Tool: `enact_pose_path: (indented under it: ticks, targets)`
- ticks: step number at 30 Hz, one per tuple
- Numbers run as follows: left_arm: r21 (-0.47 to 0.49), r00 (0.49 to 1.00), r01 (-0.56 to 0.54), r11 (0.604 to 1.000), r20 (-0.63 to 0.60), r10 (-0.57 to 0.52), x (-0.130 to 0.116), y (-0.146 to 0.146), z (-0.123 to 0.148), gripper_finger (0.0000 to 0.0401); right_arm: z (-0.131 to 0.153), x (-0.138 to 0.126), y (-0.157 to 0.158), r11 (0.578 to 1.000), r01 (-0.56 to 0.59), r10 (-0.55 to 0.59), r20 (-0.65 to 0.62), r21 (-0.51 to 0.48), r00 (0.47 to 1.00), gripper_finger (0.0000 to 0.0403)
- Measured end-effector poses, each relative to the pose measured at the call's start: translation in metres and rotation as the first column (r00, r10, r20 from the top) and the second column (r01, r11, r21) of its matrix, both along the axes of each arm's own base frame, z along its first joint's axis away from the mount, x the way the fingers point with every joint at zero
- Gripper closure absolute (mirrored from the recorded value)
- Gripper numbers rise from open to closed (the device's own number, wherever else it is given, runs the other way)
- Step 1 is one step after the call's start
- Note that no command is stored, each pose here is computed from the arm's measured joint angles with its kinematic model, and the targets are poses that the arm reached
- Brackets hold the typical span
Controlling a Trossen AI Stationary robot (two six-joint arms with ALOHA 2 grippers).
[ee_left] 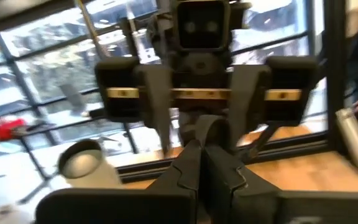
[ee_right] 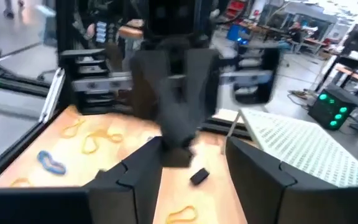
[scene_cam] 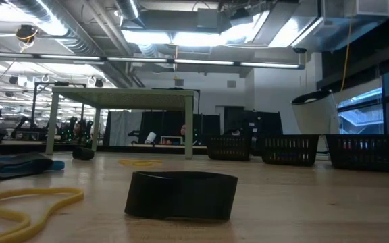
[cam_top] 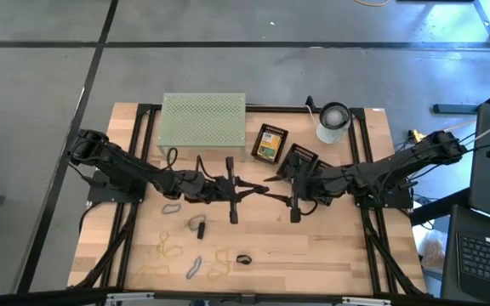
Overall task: Pick & Place Office Desk Supplies
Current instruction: Put the black rubber band into the bottom black bin
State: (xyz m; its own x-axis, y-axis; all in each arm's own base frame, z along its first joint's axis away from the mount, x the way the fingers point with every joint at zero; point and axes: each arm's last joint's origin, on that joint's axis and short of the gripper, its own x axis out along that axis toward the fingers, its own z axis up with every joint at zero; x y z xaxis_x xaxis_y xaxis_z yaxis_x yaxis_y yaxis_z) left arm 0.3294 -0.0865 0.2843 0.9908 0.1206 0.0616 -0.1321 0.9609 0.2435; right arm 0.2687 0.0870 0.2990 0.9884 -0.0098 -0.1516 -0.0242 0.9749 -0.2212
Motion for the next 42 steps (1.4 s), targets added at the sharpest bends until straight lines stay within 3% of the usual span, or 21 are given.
enact_pose_path:
  ticks: [4, 19, 27, 36, 42]
  targets:
    - [0.047, 0.998, -0.06, 0.997, -0.008, 0.061, -0.002, -0.004, 0.0, 0.0399, -0.002, 0.0, 0.0, 1.0, 0.001, -0.001, -0.02, -0.008, 1.0, 0.023]
    - [0.025, 0.999, -0.044, 0.999, -0.03, 0.045, -0.002, -0.004, -0.003, 0.0396, 0.002, 0.0, 0.003, 0.996, -0.09, 0.09, 0.013, 0.019, 0.996, 0.024]
    - [-0.014, 1.0, -0.001, 1.0, -0.024, 0.0, 0.001, 0.004, -0.003, 0.0396, 0.002, 0.0, 0.003, 0.994, -0.106, 0.106, 0.019, 0.024, 0.994, 0.0295]
    - [-0.018, 0.999, 0.028, 0.999, -0.022, -0.029, 0.001, 0.004, -0.003, 0.0398, 0.003, 0.0, 0.003, 0.994, -0.103, 0.103, 0.022, 0.039, 0.994, 0.0386]
    - [-0.039, 1.0, 0.018, 0.999, -0.008, -0.018, 0.001, 0.005, -0.002, 0.0375, 0.003, 0.0, 0.003, 0.993, -0.099, 0.097, 0.024, 0.071, 0.995, 0.0392]
